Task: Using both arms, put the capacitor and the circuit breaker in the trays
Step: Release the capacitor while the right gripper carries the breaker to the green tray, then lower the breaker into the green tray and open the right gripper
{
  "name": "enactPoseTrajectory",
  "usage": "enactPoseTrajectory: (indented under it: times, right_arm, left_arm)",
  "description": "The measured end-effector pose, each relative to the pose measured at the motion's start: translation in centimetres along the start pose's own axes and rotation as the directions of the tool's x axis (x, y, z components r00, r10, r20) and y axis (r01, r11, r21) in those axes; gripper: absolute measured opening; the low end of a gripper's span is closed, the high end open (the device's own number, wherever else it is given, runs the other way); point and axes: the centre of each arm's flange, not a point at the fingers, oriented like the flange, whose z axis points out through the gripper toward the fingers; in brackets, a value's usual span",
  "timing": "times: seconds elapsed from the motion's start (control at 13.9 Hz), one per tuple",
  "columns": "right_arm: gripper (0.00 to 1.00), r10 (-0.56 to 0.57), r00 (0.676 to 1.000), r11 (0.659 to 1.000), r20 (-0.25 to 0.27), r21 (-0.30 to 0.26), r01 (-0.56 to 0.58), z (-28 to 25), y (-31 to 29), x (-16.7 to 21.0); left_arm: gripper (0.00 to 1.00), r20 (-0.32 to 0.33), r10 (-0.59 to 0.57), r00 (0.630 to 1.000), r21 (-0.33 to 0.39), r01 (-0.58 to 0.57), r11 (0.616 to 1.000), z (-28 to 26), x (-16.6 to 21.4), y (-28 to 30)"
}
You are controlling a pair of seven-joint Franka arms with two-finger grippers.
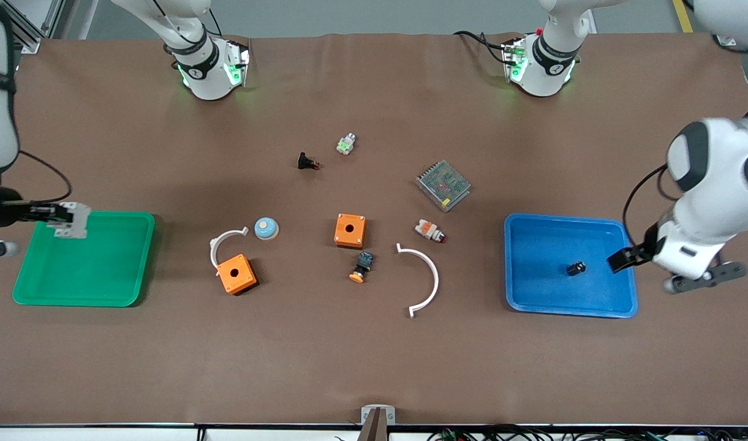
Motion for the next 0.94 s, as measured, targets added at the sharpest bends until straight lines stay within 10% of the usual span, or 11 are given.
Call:
enactPoseTrajectory:
  times: [0.5,0.94]
  right_arm:
    - [0.4,0.036,0.998,0.999,-0.051,-0.013,-0.037,15.1,10.8,2.1]
    - [0.4,0.019,0.996,0.999,-0.089,-0.029,-0.022,16.0,10.8,4.2]
  left_arm:
    - [1.0,0.063,0.099,0.993,0.044,-0.102,0.994,-17.5,-5.7,2.3]
    - [1.0,0.099,0.108,0.989,-0.046,-0.104,0.993,-21.0,-8.0,1.0]
